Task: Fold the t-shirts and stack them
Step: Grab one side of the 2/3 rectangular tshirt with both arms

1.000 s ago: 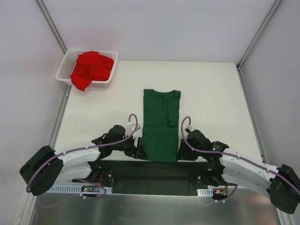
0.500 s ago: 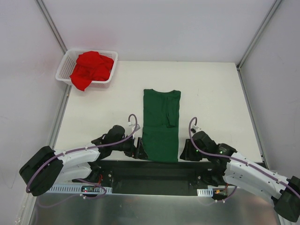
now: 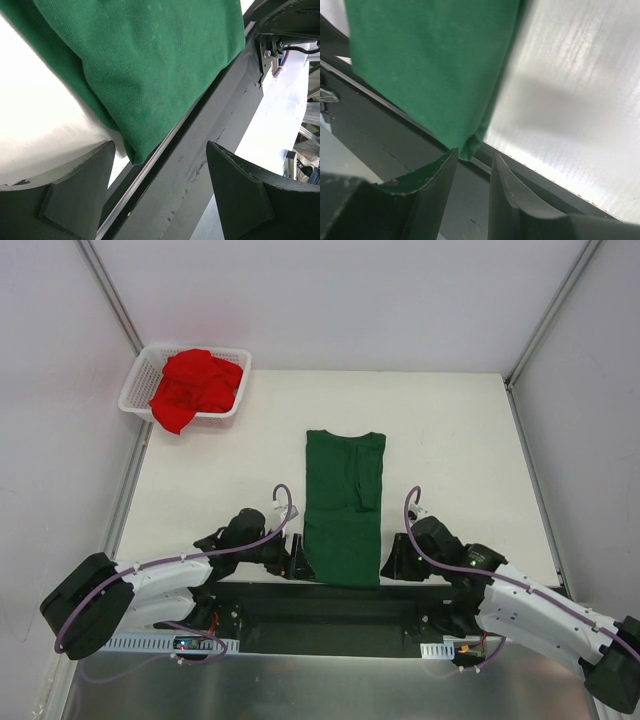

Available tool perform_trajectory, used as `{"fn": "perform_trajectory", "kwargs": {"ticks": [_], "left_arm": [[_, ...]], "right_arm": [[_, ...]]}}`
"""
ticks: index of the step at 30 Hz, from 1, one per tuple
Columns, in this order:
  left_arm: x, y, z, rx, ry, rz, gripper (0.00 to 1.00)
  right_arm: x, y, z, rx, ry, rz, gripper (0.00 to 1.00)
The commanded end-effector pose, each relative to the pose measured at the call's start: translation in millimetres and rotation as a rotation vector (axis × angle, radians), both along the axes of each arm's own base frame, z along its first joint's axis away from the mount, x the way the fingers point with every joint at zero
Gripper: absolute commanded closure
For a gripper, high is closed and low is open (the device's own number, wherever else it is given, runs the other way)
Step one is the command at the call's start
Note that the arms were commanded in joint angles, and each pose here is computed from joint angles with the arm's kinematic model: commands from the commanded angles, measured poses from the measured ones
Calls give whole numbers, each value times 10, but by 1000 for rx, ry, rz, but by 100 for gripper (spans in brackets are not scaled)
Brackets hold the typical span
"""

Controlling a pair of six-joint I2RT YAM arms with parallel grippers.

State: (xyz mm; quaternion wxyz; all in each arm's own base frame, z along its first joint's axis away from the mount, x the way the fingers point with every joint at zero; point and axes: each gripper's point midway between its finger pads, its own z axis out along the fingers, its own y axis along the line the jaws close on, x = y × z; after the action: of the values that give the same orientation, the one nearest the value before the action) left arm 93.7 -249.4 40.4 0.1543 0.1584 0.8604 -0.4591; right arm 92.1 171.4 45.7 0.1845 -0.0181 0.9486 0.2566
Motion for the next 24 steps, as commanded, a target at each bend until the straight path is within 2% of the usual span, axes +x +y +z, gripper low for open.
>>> {"fn": "perform_trajectory", "kwargs": {"ticks": [1,4,6,9,24], "left_arm": [[-133,111,-176,58,58,-2,25],[-140,110,-173,56,59,-6,25],[-148,118,-181,57,60,-6,25],[-152,118,-183,58,62,-7,25],[-168,139,-241,84,84,-8,27]], "right_arm": [[61,165,263,80,-29,12,63],[55,194,241,83,-18,20,60],[49,207,208,85,-10,20,50],[44,213,165,90,-2,14,45],[40,224,-109,56,44,-4,44]]}}
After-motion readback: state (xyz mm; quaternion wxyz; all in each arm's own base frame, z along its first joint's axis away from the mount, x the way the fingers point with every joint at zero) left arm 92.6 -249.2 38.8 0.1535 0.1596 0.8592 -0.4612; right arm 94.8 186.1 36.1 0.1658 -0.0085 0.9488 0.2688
